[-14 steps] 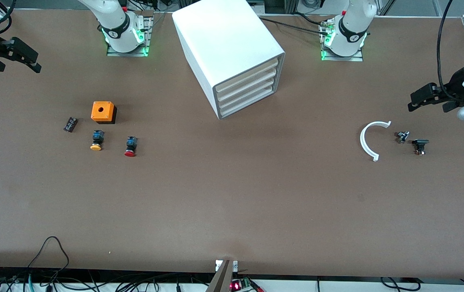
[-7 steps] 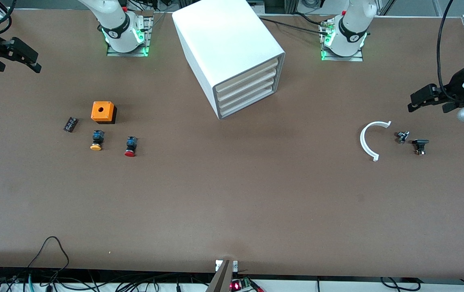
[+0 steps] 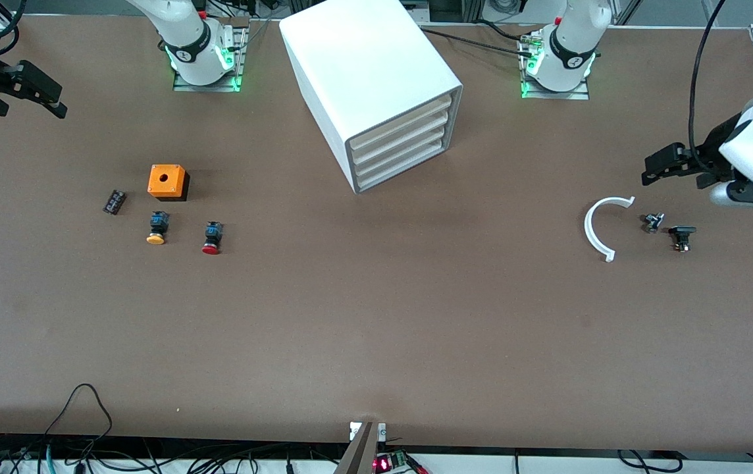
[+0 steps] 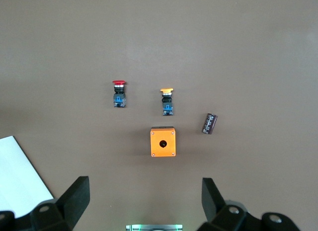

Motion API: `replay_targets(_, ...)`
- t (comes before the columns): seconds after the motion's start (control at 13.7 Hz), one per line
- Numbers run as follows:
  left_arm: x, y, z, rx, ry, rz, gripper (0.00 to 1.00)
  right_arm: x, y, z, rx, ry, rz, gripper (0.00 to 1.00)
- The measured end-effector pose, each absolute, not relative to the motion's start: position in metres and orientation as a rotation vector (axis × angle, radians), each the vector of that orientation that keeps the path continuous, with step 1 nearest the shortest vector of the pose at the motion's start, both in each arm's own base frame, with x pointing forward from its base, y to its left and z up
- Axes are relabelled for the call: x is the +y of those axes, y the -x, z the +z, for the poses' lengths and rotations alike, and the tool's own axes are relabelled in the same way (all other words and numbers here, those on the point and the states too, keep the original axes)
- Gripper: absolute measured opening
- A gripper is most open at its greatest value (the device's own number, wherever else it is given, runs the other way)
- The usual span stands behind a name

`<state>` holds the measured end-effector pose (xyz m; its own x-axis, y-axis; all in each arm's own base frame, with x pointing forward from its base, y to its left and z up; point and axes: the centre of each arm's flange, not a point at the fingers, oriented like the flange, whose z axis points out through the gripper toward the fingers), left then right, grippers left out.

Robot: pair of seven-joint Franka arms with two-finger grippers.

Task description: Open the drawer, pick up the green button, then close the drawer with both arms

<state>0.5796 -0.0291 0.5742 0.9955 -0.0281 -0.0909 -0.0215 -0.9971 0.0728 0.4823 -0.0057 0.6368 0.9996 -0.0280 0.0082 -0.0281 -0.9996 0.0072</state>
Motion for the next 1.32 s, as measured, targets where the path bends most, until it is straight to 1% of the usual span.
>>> replay_targets(0.22,-0.052,-0.584,0.537,-0.087,-3.038,-0.246,1.0,-0.006,-0.482,0.637,-0.044,-3.134,0.012,1.0)
replay_targets(0.51,-0.067,-0.591,0.509,-0.103,-2.999,-0.267,1.0,-0.007,-0.484,0.633,-0.049,-3.133,0.001,1.0)
replay_targets(0.73,-0.088,-0.596,0.443,-0.123,-2.964,-0.333,1.0,-0.008,-0.49,0.627,-0.054,-3.131,-0.006,1.0)
replay_targets(0.88,-0.113,-0.594,0.401,-0.15,-2.913,-0.409,1.0,-0.008,-0.5,0.618,-0.057,-3.128,0.003,1.0)
replay_targets(1.17,-0.164,-0.571,0.326,-0.22,-2.645,-0.59,1.0,-0.005,-0.519,0.599,-0.054,-3.121,-0.012,1.0)
replay_targets(1.32,-0.176,-0.556,0.281,-0.236,-2.461,-0.631,1.0,0.002,-0.531,0.584,-0.032,-3.116,-0.026,1.0)
